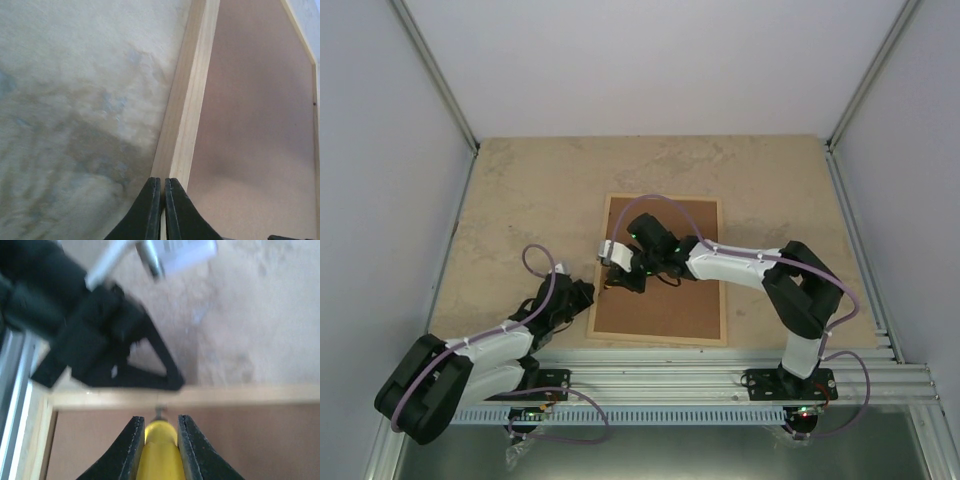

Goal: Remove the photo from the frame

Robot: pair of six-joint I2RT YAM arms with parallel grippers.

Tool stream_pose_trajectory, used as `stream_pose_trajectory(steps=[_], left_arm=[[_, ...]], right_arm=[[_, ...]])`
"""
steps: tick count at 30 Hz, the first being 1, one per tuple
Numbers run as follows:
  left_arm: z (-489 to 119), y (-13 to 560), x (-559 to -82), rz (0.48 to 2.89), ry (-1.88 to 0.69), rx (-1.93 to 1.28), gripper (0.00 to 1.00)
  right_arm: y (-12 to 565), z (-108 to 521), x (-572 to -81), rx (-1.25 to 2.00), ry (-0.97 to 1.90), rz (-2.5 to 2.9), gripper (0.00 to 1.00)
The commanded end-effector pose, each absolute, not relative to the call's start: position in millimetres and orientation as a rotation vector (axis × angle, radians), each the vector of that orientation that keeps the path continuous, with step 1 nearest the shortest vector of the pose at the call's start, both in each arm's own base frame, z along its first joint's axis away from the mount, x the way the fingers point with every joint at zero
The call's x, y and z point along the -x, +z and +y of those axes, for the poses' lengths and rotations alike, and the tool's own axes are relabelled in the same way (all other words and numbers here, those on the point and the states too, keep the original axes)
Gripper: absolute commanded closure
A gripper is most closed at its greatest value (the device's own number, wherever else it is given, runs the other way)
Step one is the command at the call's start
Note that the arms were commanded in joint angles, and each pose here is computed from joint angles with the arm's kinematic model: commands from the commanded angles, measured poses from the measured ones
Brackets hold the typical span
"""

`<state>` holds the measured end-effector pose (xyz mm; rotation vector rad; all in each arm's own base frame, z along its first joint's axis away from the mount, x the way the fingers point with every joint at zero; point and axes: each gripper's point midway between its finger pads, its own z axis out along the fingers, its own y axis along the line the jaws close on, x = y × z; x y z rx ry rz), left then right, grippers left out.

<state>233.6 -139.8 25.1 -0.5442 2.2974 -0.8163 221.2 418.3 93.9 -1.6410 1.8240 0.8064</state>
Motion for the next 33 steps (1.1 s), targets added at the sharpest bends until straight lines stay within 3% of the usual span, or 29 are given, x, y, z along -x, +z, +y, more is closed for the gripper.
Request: stream_pose_trajectory(steps=[1, 26, 33], left_arm=[[-173, 12, -196, 2.463, -0.997, 0.419, 0.95], [-183, 14, -190, 2.443, -1.022, 0.435, 0.97], [-159, 31, -199, 2.343, -0.924, 0.515, 0.90]], right_arm=[[139, 466, -229, 1.568, 0.850, 1.608, 0.99], [154, 487, -223, 1.464, 0.928, 1.525, 1.00], [163, 461, -217, 1.455, 0.910, 1.533, 1.00]])
